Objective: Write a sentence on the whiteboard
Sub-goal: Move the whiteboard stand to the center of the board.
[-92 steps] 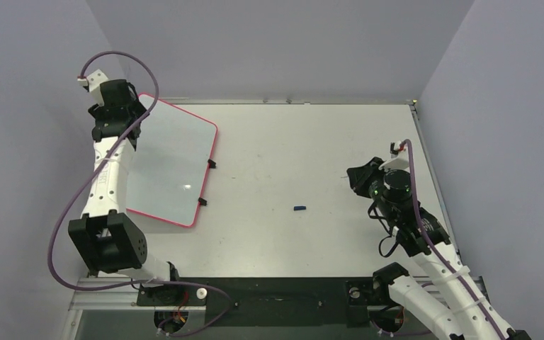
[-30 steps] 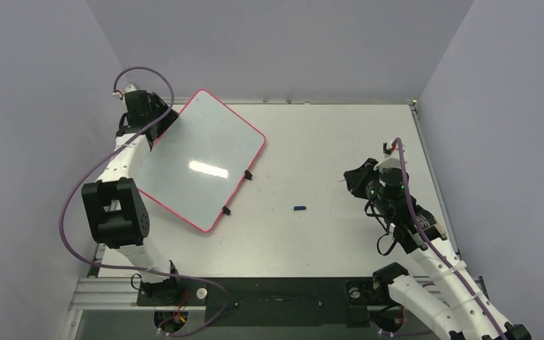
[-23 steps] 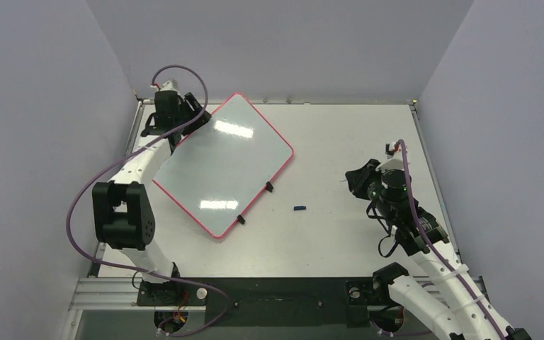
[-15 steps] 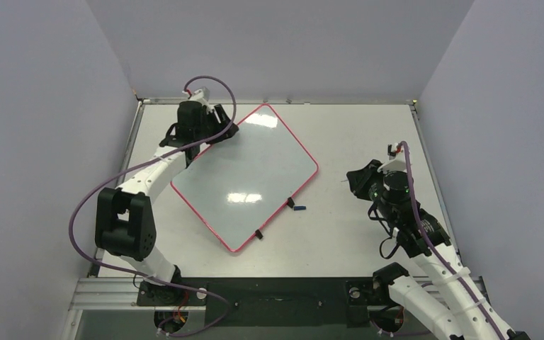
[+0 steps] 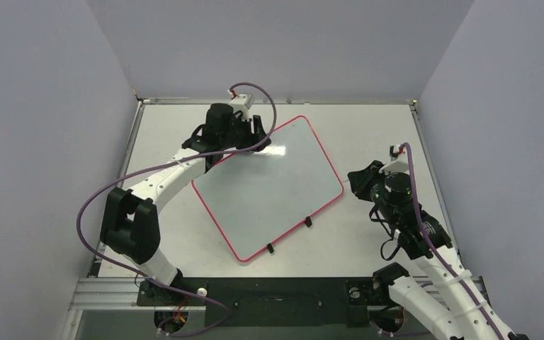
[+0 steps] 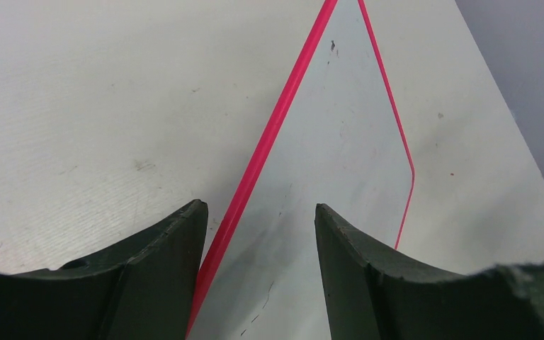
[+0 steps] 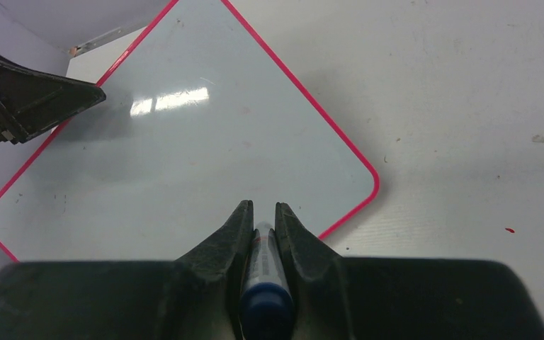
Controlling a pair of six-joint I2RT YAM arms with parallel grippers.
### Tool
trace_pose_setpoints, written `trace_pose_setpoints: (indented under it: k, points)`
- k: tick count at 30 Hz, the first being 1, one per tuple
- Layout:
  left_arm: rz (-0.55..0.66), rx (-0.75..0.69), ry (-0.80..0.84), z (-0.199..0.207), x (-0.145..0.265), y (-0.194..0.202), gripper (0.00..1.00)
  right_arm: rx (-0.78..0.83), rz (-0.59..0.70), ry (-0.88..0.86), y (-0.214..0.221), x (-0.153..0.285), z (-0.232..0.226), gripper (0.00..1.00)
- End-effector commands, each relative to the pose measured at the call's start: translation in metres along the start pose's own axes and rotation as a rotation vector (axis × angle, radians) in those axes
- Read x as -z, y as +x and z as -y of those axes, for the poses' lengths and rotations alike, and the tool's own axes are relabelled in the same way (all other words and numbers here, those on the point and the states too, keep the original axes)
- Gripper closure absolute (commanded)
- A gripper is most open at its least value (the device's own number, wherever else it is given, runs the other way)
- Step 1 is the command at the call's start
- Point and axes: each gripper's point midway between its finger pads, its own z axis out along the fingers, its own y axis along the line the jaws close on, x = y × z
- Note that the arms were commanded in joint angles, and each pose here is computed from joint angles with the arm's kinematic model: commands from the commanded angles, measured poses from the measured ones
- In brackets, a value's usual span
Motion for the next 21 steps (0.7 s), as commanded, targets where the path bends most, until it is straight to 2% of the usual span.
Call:
trace_pose_setpoints:
  k: [1,9,14,21]
  points:
    - [-0.058,-0.133,0.156,0.051,-0.005,0.005,0.46,-0.009,0.030,0.023,-0.005,0.002,0.005,1.00]
    - [-0.074,-0.228,0.245,0.083,-0.007,0.004,0.46,0.002,0.042,0.036,-0.011,0.005,0.007,1.00]
    - [-0.066,-0.267,0.222,0.084,0.003,-0.006,0.45,0.004,0.052,0.038,-0.014,0.007,0.006,1.00]
    - [-0.003,-0.295,0.180,0.083,0.032,-0.029,0.39,0.004,0.060,0.041,-0.017,0.008,0.006,1.00]
